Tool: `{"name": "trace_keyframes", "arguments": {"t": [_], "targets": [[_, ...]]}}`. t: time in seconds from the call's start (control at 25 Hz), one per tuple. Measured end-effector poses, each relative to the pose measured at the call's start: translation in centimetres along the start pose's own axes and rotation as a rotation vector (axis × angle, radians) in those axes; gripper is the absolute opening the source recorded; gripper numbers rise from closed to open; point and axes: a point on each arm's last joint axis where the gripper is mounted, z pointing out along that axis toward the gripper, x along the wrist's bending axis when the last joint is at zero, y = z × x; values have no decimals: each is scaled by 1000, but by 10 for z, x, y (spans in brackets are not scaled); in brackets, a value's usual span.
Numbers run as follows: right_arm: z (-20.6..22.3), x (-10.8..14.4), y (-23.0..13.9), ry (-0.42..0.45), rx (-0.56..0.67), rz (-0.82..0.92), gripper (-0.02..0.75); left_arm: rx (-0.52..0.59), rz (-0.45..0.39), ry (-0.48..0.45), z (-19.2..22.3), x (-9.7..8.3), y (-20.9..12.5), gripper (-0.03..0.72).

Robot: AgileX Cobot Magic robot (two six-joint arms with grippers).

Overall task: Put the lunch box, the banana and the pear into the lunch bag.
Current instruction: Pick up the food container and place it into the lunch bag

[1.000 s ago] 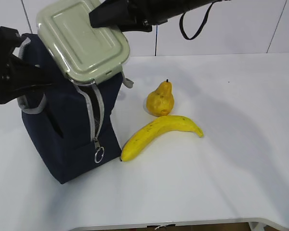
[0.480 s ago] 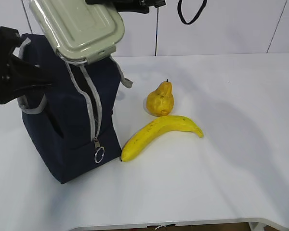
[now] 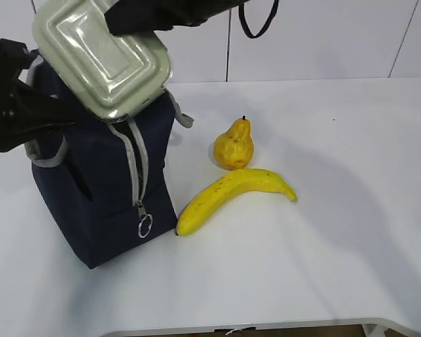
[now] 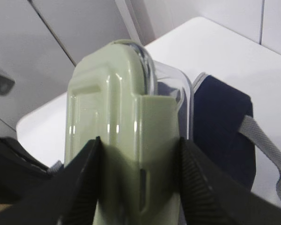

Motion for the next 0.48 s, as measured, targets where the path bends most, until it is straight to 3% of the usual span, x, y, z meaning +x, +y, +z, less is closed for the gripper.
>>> {"name": "trace_keyframes", "arguments": {"t": [0.32, 0.48], "targets": [[11, 3, -3, -128, 62, -167, 381, -2, -3, 1, 0, 0, 0, 11], [15, 7, -6, -145, 113, -258, 381, -2, -3, 1, 0, 0, 0, 11]]}}
